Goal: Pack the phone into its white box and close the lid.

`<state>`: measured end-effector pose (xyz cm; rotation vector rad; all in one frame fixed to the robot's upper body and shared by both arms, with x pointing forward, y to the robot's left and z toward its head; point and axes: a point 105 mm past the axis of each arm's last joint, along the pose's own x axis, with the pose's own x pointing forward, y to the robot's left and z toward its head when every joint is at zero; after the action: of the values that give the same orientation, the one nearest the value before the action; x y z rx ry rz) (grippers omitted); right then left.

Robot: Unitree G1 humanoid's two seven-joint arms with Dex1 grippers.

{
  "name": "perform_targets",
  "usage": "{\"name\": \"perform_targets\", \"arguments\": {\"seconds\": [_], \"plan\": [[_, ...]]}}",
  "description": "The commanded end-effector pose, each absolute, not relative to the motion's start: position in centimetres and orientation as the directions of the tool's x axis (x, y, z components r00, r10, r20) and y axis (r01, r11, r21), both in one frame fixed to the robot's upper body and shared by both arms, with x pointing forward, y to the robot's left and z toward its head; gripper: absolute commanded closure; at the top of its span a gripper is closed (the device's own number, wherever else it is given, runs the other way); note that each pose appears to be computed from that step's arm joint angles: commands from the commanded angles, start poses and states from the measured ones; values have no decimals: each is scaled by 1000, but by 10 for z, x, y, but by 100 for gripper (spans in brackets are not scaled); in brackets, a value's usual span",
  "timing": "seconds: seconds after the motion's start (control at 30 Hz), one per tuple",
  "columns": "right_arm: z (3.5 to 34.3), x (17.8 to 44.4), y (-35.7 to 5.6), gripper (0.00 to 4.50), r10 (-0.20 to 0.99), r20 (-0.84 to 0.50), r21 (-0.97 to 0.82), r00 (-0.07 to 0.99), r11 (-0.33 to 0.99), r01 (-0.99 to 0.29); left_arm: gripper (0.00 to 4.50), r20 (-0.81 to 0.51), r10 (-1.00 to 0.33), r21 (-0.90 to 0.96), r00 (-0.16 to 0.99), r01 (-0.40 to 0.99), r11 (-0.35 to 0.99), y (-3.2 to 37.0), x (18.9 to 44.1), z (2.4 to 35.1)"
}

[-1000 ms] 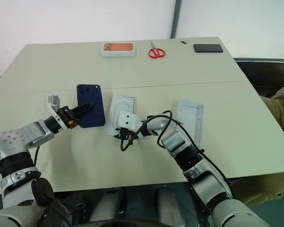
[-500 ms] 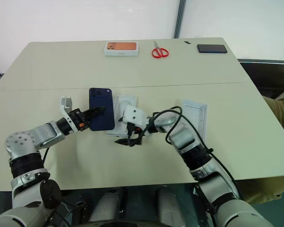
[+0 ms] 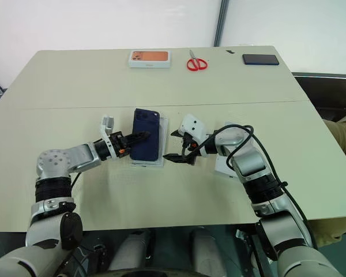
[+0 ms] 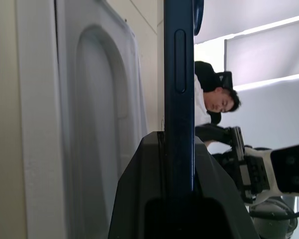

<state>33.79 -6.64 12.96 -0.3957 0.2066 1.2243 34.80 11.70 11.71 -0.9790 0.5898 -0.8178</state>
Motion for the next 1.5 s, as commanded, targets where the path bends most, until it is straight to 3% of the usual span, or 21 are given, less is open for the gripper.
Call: {"name": "perform_targets", "arguments": {"seconds": [0.03,0.17,1.27,1.5], "plan": [[141,340,-65,0,874,-339,-244,349,277,-929,272,-26,-828,-874,560,389,290,120,351,130],[141,342,-66,0,871,-337,-247,358,285,-926,73,-54,-837,-864,545,395,313,118,351,128],[135,346,-54,0,879,-336,-269,339,255,-929,73,-136,-785,-770,605,434,468,151,343,145],[144,355,-54,0,879,-292,-267,376,303,-915,73,-124,-767,-730,630,466,500,165,339,156]]}}
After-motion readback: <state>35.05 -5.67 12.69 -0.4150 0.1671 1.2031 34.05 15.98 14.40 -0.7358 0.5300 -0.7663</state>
